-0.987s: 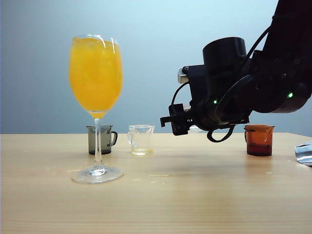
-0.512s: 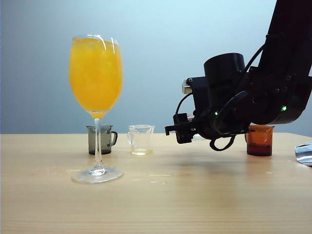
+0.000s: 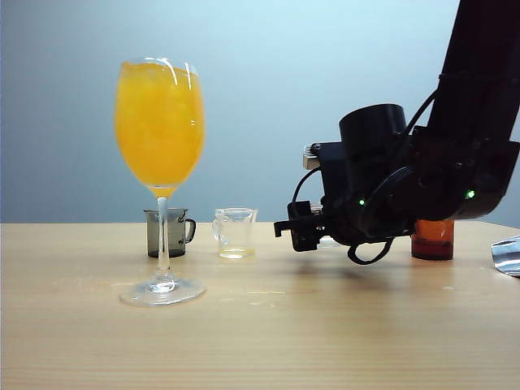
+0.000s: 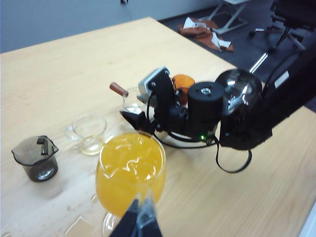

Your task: Pick up the third measuring cup from the left, pour the pineapple juice inside into the goblet, and finally put the measuring cup back in its original place.

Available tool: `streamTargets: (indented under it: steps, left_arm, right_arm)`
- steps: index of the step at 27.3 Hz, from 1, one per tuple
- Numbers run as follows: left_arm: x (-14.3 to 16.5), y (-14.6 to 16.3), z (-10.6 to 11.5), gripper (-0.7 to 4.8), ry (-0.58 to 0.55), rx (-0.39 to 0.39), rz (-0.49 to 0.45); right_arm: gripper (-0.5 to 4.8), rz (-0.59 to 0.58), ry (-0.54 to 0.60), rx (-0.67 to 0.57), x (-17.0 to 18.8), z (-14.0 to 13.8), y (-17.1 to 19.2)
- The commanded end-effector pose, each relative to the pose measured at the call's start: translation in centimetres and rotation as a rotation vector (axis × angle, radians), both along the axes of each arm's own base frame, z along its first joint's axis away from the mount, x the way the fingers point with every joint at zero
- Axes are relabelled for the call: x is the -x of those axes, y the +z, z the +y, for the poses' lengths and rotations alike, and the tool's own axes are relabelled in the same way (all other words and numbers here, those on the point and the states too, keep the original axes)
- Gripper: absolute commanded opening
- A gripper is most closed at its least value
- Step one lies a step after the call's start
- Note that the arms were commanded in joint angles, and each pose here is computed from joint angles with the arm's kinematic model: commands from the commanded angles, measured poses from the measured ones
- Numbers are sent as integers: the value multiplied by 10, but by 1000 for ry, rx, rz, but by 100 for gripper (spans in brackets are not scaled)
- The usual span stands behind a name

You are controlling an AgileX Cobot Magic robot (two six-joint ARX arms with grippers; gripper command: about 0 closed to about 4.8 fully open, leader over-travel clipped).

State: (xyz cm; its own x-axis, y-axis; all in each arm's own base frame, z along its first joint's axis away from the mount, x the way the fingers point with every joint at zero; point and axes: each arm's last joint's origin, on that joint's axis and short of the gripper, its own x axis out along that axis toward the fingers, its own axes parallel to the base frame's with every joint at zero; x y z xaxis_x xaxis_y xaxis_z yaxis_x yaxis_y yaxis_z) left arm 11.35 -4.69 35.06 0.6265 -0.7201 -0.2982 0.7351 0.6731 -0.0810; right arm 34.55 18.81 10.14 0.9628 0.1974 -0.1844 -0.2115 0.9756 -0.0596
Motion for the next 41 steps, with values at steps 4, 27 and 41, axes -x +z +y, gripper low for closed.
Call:
streamTargets:
  steps: [4, 27, 41]
  left_arm:
    - [2, 0, 0, -5, -19, -20, -7]
    - [2, 0, 0, -5, -19, -20, -7]
    - [2, 0, 0, -5, -12, -22, -8]
  right_arm:
    - [49, -33, 2, -24, -2, 2, 5]
    - [369, 4, 34, -34, -1, 3, -8]
    - [479, 4, 59, -38, 5, 4, 3]
